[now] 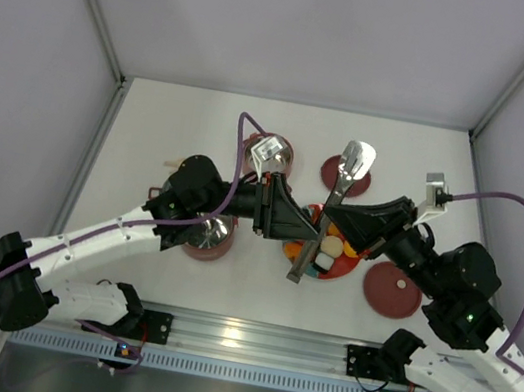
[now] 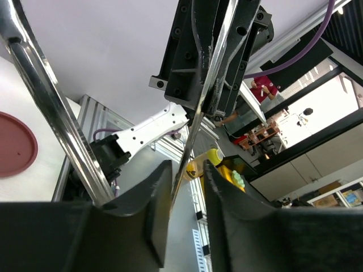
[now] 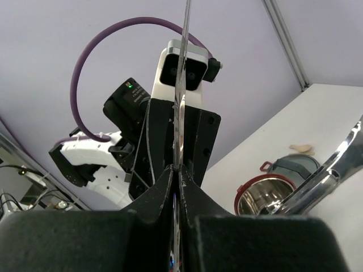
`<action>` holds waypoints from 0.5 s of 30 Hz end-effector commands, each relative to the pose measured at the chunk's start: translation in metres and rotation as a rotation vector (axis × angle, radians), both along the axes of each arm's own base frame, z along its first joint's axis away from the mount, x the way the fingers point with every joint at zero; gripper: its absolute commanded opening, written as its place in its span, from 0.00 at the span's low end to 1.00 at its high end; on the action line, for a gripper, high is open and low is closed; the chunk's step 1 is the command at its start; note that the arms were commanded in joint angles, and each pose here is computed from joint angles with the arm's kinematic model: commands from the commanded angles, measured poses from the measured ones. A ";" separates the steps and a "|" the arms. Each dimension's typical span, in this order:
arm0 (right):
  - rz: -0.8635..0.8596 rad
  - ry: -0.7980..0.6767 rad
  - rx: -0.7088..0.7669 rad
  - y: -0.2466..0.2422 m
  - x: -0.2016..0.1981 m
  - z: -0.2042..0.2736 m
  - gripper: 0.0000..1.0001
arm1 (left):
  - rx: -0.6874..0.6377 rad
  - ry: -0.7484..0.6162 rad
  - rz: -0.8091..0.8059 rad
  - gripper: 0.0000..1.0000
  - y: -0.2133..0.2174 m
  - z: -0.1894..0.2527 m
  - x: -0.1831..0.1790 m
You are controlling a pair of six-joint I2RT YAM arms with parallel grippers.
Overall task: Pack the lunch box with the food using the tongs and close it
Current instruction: Pick up the clamp at the center of the board.
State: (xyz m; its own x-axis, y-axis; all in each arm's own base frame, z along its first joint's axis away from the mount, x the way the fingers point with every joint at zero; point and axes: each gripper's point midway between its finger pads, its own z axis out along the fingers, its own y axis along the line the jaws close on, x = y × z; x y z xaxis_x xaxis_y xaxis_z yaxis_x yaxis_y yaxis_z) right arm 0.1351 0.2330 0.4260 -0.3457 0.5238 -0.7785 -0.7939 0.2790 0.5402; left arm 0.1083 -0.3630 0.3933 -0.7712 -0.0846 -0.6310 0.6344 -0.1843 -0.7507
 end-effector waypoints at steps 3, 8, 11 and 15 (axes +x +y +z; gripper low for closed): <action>-0.016 -0.048 0.038 -0.004 -0.002 0.020 0.00 | -0.045 -0.063 0.009 0.46 0.005 0.014 -0.004; -0.037 -0.025 0.032 -0.006 0.002 0.018 0.00 | -0.027 -0.095 0.070 0.60 0.009 0.017 0.002; -0.057 -0.010 0.036 -0.008 0.005 0.018 0.00 | 0.006 -0.120 0.133 0.64 0.012 0.014 0.010; -0.064 0.011 0.049 -0.009 0.007 0.022 0.00 | 0.066 -0.155 0.237 0.69 0.020 0.008 0.022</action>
